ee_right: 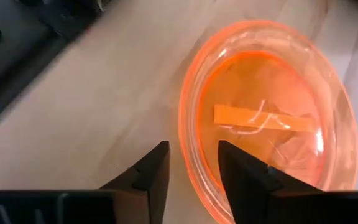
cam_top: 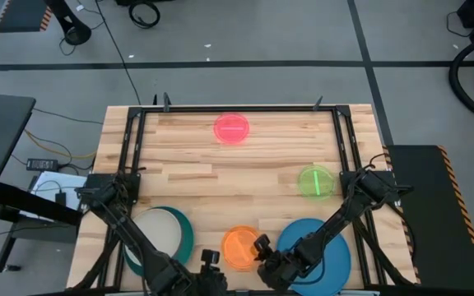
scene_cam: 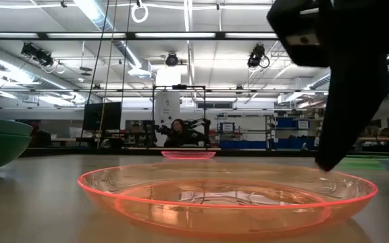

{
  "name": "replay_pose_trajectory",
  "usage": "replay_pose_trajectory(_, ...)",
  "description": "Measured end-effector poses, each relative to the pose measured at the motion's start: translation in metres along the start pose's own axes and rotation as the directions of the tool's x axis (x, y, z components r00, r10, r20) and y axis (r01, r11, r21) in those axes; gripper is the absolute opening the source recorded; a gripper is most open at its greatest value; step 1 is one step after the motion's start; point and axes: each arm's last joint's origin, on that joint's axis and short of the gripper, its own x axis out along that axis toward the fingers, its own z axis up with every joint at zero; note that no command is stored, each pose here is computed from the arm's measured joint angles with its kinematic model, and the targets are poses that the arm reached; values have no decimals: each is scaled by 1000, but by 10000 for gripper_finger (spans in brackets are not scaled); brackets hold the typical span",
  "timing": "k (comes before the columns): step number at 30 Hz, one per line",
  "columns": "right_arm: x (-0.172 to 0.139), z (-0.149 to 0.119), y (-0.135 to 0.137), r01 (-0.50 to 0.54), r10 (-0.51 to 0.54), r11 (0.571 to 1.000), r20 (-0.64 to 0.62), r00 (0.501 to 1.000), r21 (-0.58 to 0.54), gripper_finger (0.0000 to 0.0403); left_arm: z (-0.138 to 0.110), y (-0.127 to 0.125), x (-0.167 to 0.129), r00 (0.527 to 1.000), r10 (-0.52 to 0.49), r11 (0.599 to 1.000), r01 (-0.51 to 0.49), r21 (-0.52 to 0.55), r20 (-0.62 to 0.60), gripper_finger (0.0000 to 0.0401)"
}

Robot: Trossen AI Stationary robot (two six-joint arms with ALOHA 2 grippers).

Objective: Stack plastic plates
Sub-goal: Stack the orange transparent plate on top of the green transparent plate

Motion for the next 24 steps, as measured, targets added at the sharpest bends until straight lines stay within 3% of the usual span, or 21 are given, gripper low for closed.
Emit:
replay_pose_trajectory(6,12,-6,4,18,-21,995,-29,999,-101,103,-3,8,-9,998,34,999,-34,0,-55,142)
replay_pose_trajectory(15,17,-7,-7,15,-19,996,-44,999,-86,12,9,39,-69,994,111,994,-111,-20,22,141)
replay_pose_trajectory(18,16,-5,-11,13,-15,998,-37,999,-54,11,12,53,-92,988,141,990,-140,-34,59,141)
replay_pose_trajectory(21,3,3,-17,14,-15,999,-24,1000,-42,10,10,69,-114,983,173,984,-170,-61,57,141)
replay_pose_trajectory(24,-29,19,-30,32,-32,999,-7,999,8,6,3,89,-142,973,230,965,-224,-140,30,141)
